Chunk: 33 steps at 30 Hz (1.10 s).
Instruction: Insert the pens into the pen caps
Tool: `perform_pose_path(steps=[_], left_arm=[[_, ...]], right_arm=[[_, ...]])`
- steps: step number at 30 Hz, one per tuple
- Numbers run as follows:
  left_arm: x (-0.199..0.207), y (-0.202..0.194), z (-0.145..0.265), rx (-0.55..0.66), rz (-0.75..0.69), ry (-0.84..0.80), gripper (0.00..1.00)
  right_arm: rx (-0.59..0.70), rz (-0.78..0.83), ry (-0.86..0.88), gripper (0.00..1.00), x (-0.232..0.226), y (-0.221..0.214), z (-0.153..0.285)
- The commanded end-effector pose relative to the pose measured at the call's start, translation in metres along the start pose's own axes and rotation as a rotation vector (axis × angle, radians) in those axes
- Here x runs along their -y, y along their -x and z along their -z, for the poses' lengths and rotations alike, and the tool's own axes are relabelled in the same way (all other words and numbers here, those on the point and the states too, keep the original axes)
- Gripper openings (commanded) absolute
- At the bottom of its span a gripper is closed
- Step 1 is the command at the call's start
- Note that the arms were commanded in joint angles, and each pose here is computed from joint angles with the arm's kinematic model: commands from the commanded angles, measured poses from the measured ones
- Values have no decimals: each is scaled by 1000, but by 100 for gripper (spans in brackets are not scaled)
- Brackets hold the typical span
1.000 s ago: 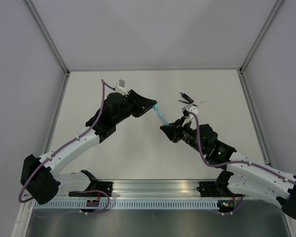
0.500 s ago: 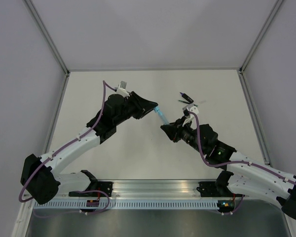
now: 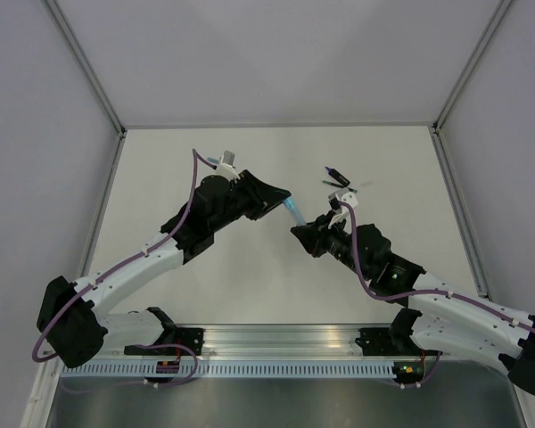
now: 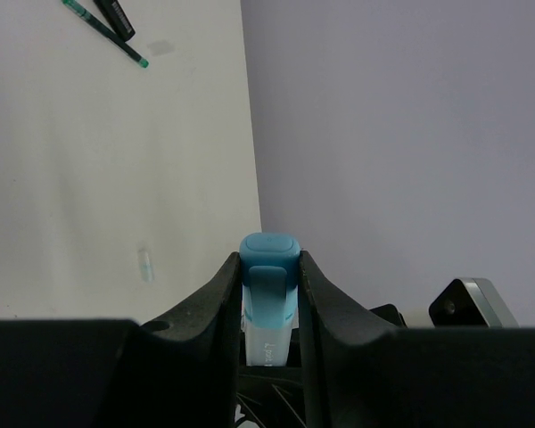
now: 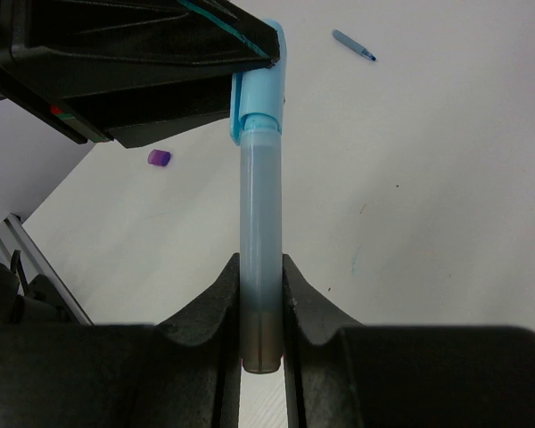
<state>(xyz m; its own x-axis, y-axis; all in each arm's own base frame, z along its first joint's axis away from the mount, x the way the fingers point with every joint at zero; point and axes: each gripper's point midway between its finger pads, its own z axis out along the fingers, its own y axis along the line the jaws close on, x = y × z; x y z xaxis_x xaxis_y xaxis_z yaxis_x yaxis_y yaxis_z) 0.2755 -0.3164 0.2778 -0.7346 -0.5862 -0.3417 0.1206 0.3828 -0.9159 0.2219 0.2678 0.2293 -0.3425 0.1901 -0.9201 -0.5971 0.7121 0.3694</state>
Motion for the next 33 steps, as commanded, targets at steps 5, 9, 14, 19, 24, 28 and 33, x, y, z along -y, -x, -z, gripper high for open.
perform_pose_path(steps=[5,9,14,19,24,28,33], left_arm=[[2,-22,1,-31,-23,9,2],[-9,-32,-2,-55,-47,42,2],[-15,-46,-5,-106,-75,43,2],[-12,-63,-8,-178,-93,11,2],[-12,-72,-6,-184,-123,6,2],[-20,-81,-5,-183,-129,21,2],[-28,-83,-6,-179,-140,15,2]], right_arm=[[62,12,-37,0,5,15,-4],[72,21,-56,0,8,17,-4],[89,31,-71,0,12,21,-1],[99,39,-66,0,11,21,-1],[119,48,-70,0,13,24,-1],[166,73,-105,0,18,37,-3],[234,95,-102,0,12,63,0]])
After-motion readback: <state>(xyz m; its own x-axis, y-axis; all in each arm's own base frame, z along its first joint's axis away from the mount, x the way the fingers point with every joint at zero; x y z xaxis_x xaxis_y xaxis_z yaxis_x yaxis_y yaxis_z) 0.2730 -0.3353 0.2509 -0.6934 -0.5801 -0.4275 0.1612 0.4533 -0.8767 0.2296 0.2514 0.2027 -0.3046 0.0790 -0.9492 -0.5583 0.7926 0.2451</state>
